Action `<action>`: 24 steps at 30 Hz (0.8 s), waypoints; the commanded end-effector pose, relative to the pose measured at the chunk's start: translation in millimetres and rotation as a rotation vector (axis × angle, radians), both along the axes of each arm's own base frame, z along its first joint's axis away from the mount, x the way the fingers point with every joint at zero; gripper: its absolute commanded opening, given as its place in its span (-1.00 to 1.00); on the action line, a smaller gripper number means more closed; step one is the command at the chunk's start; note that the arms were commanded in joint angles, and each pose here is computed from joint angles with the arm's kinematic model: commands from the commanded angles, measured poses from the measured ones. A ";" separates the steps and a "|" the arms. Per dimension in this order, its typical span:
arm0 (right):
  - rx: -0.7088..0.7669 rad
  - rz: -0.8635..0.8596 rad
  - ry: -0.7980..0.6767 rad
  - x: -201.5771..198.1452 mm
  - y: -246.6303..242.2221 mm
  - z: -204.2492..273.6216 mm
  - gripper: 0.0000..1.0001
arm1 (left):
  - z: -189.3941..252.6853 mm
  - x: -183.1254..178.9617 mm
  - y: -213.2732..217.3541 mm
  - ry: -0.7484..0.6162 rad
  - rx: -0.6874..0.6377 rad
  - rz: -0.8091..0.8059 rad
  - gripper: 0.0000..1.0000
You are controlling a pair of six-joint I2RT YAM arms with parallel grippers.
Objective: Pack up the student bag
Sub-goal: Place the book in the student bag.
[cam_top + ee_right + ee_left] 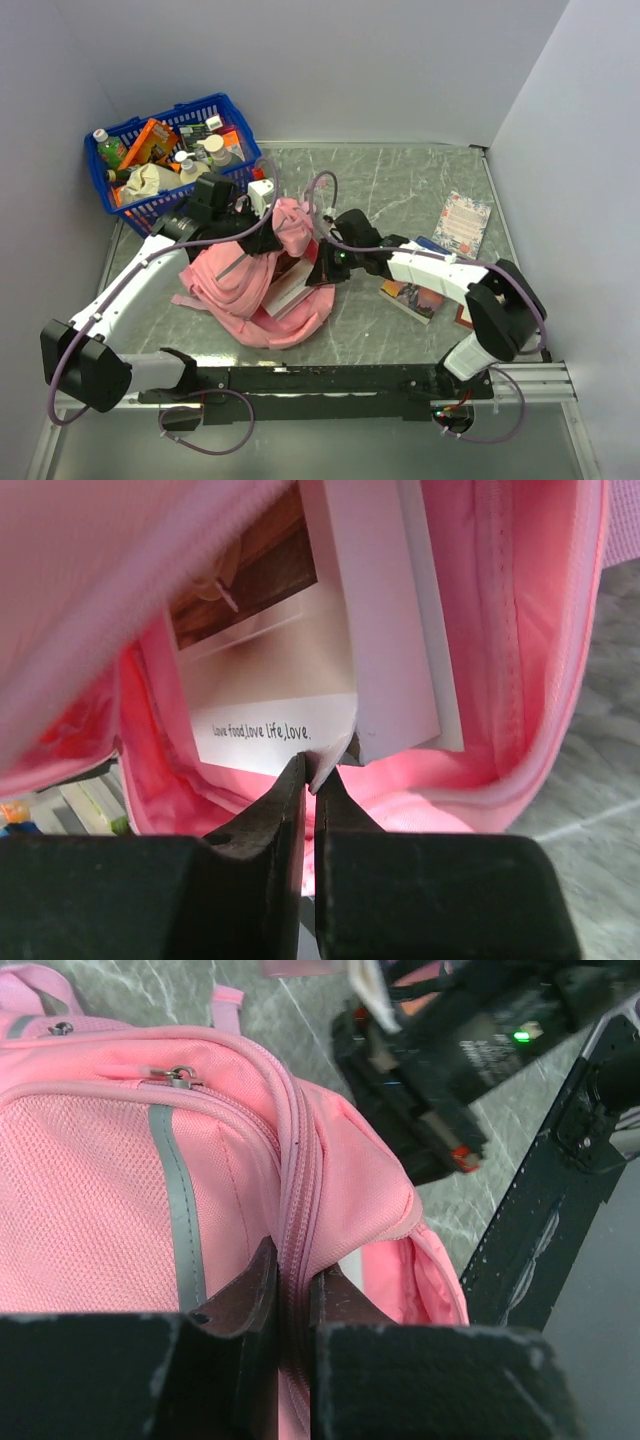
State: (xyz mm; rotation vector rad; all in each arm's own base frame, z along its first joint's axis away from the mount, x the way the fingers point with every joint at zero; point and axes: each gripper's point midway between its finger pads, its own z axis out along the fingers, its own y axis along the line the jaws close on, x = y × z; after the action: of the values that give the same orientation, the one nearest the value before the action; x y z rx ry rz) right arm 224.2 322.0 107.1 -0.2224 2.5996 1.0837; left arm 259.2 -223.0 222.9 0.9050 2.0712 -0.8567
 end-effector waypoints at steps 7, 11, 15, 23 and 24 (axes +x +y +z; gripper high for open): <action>0.014 0.026 -0.123 17.0 20.3 7.5 0.21 | 38.7 -23.4 -30.3 -0.071 -0.136 -0.175 -0.98; -0.017 -0.072 -0.196 16.6 -17.7 33.0 1.00 | 23.5 -21.5 -25.4 -0.075 -0.105 -0.158 -0.98; 0.106 -0.232 -0.125 25.1 -64.0 40.5 1.00 | 18.5 -17.3 -21.8 -0.086 -0.075 -0.136 -0.98; -0.226 -0.582 0.035 -10.6 -171.3 -0.9 0.90 | 16.6 -16.2 -18.2 -0.097 -0.062 -0.119 -0.98; -0.264 -0.656 -0.001 -13.6 -189.5 3.5 0.89 | 15.1 -16.3 -17.7 -0.095 -0.056 -0.117 -0.98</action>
State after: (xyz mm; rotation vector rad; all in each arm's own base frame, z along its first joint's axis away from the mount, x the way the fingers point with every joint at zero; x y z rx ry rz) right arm 245.5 198.4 136.2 0.2436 2.4388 0.8513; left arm 246.6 -229.4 212.4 0.9732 2.0650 -0.8615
